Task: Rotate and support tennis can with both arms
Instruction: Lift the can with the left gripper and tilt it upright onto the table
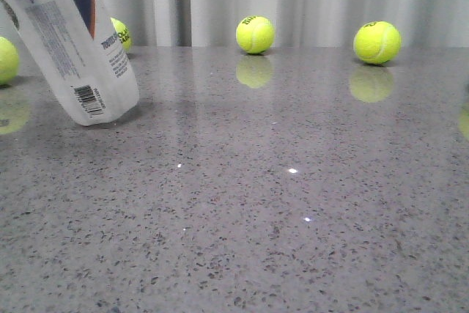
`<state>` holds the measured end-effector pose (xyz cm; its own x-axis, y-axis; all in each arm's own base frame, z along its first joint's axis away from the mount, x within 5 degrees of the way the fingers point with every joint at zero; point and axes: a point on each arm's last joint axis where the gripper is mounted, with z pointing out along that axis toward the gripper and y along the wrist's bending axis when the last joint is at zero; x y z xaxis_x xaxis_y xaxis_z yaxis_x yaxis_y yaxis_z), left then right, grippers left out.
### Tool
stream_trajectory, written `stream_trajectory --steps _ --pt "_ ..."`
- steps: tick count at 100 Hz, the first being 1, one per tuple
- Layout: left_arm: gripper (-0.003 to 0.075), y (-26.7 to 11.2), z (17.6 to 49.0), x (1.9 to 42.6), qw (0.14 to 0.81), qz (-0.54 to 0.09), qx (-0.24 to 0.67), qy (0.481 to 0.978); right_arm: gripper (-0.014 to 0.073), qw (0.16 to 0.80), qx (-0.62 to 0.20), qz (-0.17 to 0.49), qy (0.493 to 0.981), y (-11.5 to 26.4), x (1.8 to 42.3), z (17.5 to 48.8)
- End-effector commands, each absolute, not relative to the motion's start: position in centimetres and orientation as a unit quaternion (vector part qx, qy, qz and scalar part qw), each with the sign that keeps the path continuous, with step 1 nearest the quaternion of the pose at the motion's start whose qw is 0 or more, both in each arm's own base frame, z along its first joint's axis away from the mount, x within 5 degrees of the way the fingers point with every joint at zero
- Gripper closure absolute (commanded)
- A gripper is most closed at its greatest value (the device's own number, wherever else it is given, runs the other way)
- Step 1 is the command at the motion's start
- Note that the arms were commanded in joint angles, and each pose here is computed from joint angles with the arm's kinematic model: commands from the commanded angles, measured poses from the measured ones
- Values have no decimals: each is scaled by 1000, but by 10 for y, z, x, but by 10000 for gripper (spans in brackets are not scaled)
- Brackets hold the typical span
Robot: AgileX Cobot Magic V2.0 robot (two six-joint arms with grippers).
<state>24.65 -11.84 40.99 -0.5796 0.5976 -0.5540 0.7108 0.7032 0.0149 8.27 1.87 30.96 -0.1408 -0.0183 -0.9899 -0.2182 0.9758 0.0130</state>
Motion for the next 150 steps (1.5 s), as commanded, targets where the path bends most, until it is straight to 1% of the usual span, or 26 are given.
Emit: stream_trajectory --steps 1,16,19,23,26,33,38,40,46,47,48,52,57,80,98,110,150 --pt "741 -122 417 241 272 -112 376 879 665 689 -71 78 717 18 83 325" --pt "736 -124 413 246 264 -108 377 881 665 689 -71 78 717 18 83 325" --pt "725 -123 412 246 263 -104 377 882 665 689 -71 78 717 18 83 325" --pt "690 -123 412 247 263 -101 378 882 665 689 -71 78 717 18 83 325" --pt "655 -123 412 247 264 -101 378 881 665 689 -71 78 717 18 83 325" --pt "540 -124 412 250 271 -101 377 880 665 689 -71 78 717 18 83 325" --pt "426 -125 413 252 279 -101 375 878 665 689 -71 78 717 18 83 325" --pt "395 -125 413 252 285 -101 373 877 665 689 -71 78 717 18 83 325" --pt "251 -126 416 255 305 -100 372 871 665 689 -71 78 717 18 83 325" --pt "251 -126 416 256 307 -100 371 871 665 689 -71 78 717 18 83 325" --pt "226 -126 416 256 310 -98 373 869 665 689 -71 78 717 18 83 325" --pt "169 -127 418 258 323 -96 371 865 665 689 -71 78 717 18 83 325" --pt "132 -127 420 260 339 -91 368 861 665 689 -71 78 717 18 83 325" --pt "132 -134 434 277 362 -95 366 852 665 689 -71 78 717 18 83 325" --pt "132 -146 433 293 334 -121 372 858 665 689 -71 78 717 18 83 325" --pt "132 -150 429 300 320 -126 375 861 665 689 -71 78 717 18 83 325" --pt "132 -153 437 294 317 -154 377 856 665 689 -71 78 717 18 83 325"
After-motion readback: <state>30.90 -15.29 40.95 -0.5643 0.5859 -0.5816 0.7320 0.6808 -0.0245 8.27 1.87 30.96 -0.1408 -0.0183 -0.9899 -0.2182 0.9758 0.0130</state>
